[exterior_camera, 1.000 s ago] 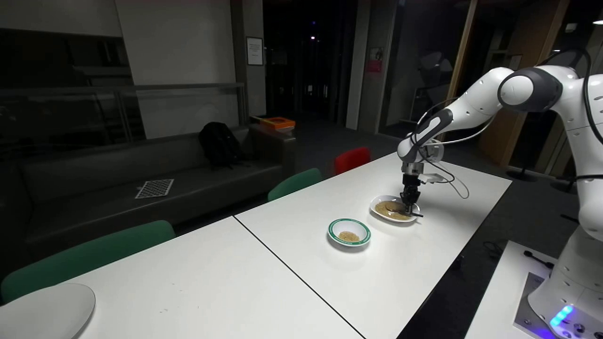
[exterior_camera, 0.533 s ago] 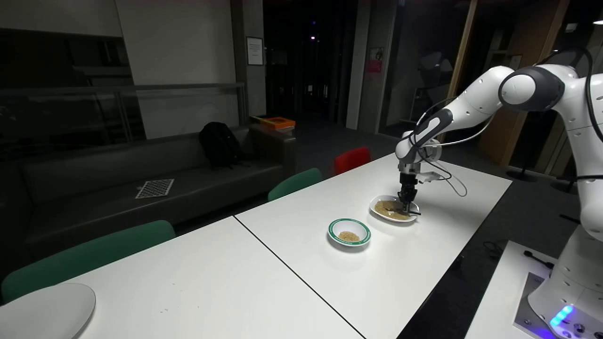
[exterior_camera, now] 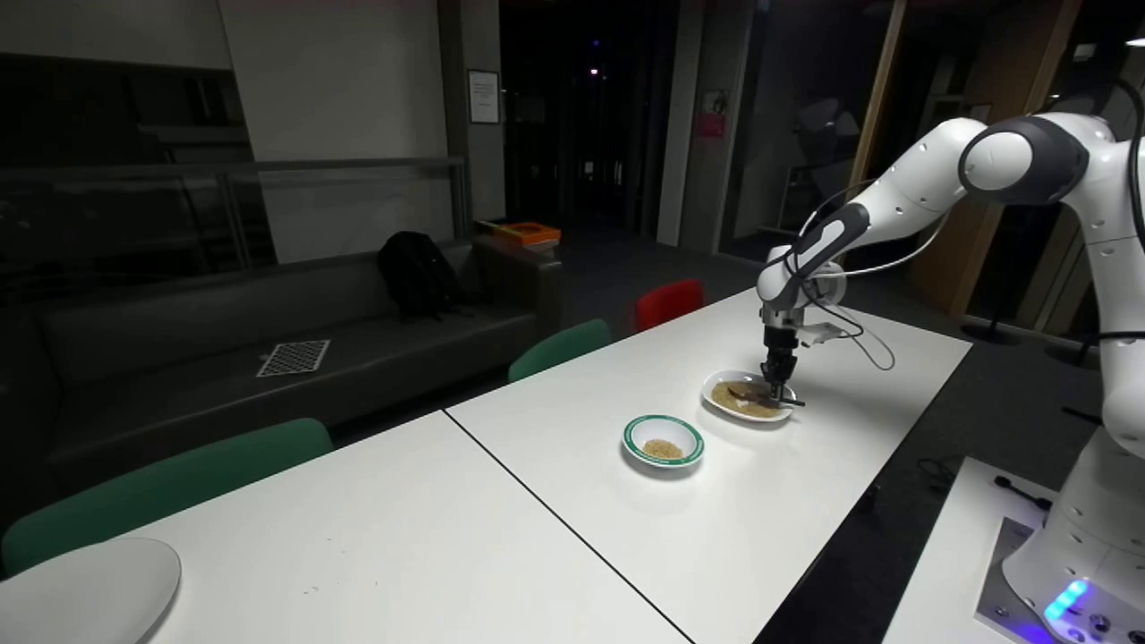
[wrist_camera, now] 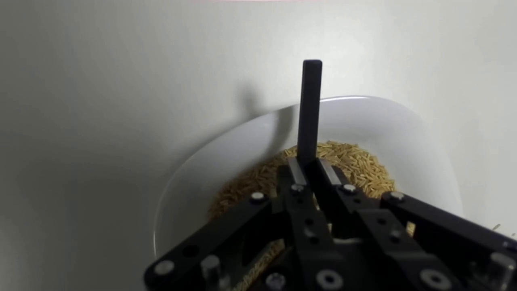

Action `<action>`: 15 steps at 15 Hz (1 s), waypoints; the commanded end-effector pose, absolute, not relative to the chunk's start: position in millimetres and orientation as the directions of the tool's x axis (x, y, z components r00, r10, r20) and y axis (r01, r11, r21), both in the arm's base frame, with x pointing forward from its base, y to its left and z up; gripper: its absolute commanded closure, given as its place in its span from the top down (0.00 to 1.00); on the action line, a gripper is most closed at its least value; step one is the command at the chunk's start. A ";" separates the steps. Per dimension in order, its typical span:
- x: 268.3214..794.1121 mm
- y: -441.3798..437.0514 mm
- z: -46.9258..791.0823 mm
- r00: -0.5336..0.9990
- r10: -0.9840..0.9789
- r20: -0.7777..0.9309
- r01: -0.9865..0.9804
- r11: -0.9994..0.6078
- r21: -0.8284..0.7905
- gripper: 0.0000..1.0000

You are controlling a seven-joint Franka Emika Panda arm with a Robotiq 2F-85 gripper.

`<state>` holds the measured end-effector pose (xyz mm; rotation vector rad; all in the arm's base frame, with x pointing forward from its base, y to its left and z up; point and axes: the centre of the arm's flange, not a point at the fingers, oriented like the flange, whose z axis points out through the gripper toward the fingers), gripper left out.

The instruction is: Use the spoon to put sugar in the green and white bowl

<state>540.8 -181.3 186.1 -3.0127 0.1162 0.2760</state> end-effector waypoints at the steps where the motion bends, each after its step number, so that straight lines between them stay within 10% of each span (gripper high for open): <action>1: 515.3 -175.4 207.3 0.988 -0.067 -0.139 -0.078 -0.994 -0.076 0.03; 15: 487.0 -150.3 233.6 0.999 -0.040 0.004 -0.040 -0.999 -0.035 0.03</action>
